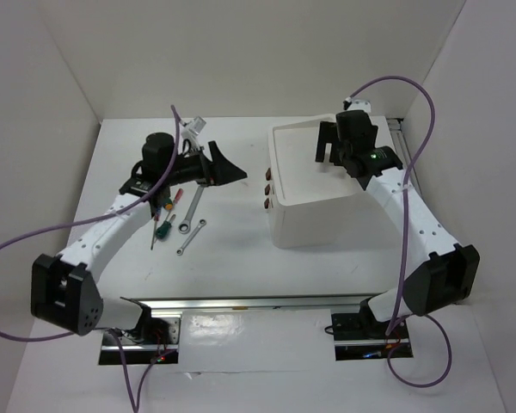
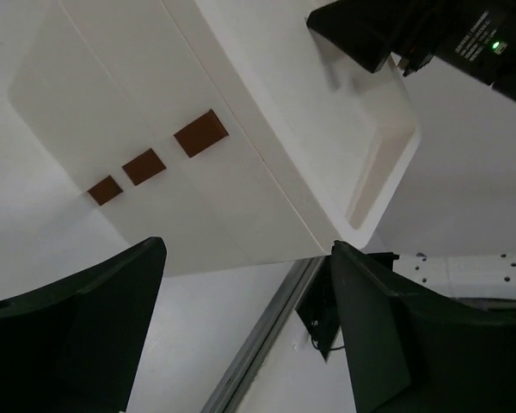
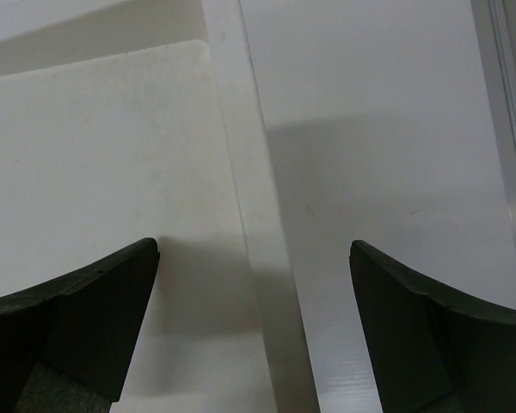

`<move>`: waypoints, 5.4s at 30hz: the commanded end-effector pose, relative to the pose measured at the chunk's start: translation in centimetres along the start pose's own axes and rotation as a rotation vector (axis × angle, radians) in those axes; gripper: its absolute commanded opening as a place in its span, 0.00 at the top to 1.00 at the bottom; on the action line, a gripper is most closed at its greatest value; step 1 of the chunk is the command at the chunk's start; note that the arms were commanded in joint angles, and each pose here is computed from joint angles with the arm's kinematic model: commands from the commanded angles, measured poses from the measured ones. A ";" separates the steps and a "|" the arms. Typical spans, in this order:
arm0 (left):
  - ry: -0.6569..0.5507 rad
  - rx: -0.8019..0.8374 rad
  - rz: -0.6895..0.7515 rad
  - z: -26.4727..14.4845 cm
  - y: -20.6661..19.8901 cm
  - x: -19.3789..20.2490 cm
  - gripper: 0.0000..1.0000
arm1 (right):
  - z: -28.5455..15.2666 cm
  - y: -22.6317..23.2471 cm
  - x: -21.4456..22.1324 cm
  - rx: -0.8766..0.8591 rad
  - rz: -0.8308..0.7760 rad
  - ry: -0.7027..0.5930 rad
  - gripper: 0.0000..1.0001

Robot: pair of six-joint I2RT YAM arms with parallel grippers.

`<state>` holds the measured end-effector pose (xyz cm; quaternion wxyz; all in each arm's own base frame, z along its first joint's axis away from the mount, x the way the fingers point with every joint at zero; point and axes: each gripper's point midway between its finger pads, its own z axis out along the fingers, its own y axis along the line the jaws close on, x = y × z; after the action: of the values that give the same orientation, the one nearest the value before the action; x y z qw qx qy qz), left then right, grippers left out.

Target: Sort the tools into containers

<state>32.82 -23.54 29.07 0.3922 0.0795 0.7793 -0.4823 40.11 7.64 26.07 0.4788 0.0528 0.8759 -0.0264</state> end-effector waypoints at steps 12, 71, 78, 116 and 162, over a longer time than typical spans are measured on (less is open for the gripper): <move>0.018 0.367 -0.154 8.4 2.0 1.9 0.16 | -1.5 0.2 1.3 -0.060 0.020 0.020 0.02; -0.179 0.025 -0.226 -1.3 8.4 -5.2 0.06 | -1.4 -1.0 2.5 -0.032 0.014 0.037 0.00; -0.148 -0.596 -0.367 -6.0 16.6 -5.5 0.00 | 0.3 -0.9 4.1 0.044 -0.036 0.110 0.00; 0.201 -1.320 -0.623 -9.9 33.0 7.4 0.25 | -1.7 -1.7 4.0 0.054 -0.001 0.054 0.00; 0.042 -0.313 -0.015 3.5 -2.3 -2.2 0.62 | -2.4 -2.5 3.3 0.087 0.005 0.026 0.00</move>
<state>34.24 -25.69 31.12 0.3721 0.0228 0.8621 -0.3432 37.50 6.57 25.84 0.4930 0.0890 0.8650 -0.0284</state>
